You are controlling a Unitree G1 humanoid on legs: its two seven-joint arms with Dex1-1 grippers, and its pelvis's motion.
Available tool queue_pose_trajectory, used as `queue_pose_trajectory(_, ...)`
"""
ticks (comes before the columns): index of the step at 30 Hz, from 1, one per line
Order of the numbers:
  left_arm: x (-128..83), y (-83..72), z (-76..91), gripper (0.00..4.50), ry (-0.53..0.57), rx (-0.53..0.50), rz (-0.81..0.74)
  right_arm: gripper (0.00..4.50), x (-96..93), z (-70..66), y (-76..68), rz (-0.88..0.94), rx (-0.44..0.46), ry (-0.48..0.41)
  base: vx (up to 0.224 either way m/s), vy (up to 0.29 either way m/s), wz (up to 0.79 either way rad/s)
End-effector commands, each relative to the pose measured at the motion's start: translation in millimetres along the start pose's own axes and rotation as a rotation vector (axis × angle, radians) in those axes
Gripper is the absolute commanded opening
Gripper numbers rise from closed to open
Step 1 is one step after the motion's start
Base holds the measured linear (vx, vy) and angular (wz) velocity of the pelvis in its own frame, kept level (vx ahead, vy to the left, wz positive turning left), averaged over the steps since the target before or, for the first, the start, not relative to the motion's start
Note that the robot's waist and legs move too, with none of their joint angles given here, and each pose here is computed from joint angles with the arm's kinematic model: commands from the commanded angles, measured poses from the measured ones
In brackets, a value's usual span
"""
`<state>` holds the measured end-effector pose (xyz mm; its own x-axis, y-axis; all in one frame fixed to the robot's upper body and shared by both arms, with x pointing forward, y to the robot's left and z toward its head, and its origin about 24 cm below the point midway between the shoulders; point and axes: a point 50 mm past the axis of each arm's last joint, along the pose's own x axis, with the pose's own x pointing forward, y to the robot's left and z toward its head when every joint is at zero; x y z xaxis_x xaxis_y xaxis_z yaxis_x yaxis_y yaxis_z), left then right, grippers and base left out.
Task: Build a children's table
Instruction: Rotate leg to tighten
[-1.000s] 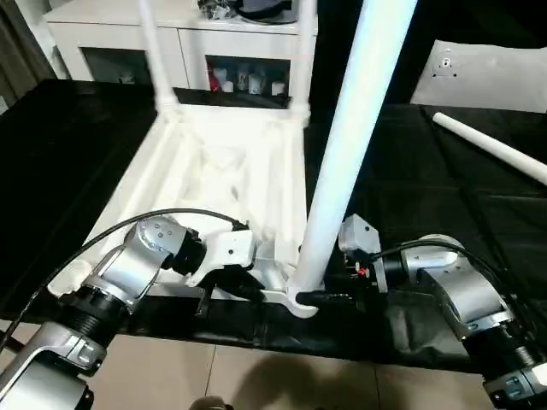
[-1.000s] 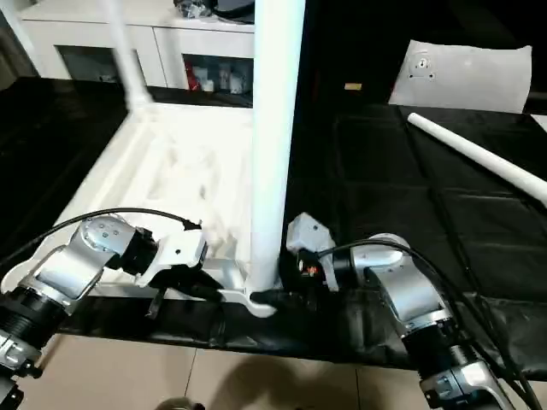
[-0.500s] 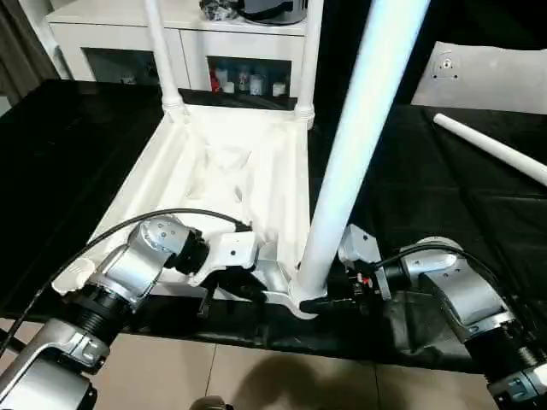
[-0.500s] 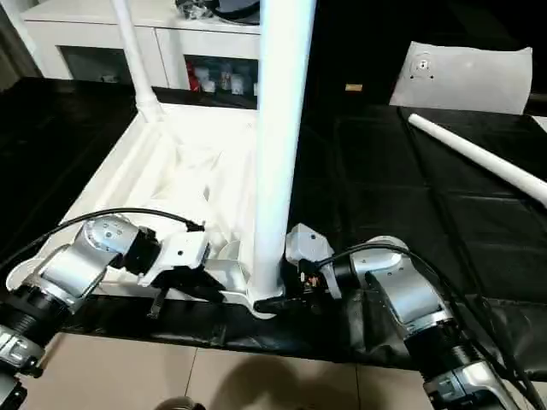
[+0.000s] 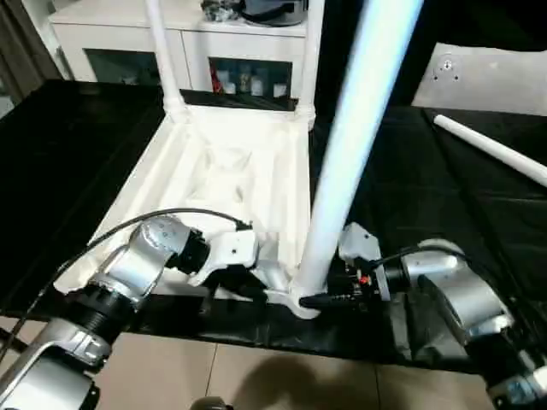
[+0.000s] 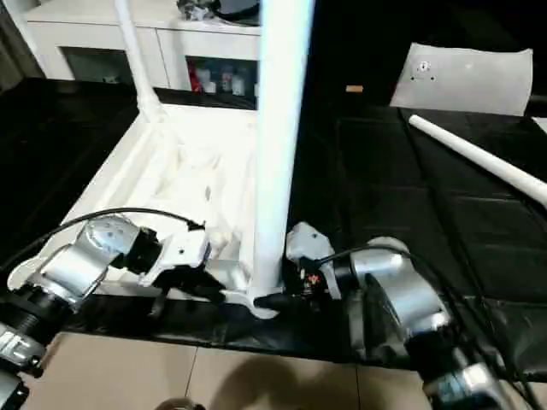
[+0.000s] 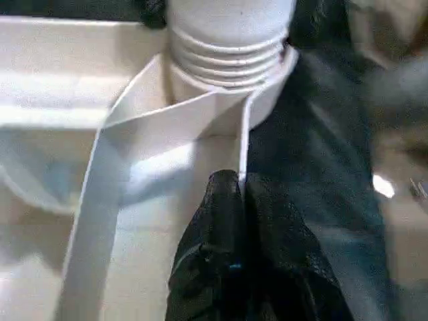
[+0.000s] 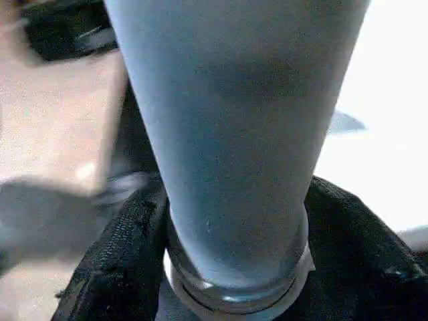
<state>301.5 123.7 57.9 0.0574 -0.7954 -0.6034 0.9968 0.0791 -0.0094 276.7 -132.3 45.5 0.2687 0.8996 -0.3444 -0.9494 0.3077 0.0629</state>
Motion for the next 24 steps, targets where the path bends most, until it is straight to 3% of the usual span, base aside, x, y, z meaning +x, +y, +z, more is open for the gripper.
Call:
queue_pose_trajectory(1,9.3,12.9,28.5,0.0,-0.136,-0.046,0.175,2.65,29.7,-3.2,13.8,-0.004,0.051,-0.013,0.0,0.0,0.0)
queue_pose_trajectory(5,22.7,24.9,36.7,0.0,-0.177,-0.188,0.372,2.65,50.2,-0.5,7.3,-0.202,0.176,-0.045,0.0,0.0,0.0)
queue_pose_trajectory(10,29.6,31.8,43.2,0.0,-0.178,-0.243,0.513,2.65,66.4,7.6,2.7,-0.361,0.234,-0.043,0.0,0.0,0.0)
queue_pose_trajectory(13,32.0,31.4,46.1,0.0,-0.17,-0.228,0.523,3.35,70.4,12.5,3.1,-0.379,0.225,-0.05,0.0,0.0,0.0)
queue_pose_trajectory(21,29.9,25.0,41.2,0.0,-0.114,-0.126,0.458,3.97,59.2,15.9,0.9,-0.402,0.2,-0.113,0.0,0.0,0.0)
queue_pose_trajectory(24,23.6,20.0,33.9,0.0,-0.095,-0.064,0.375,4.35,42.7,18.3,0.3,-0.345,0.142,-0.139,0.0,0.0,0.0)
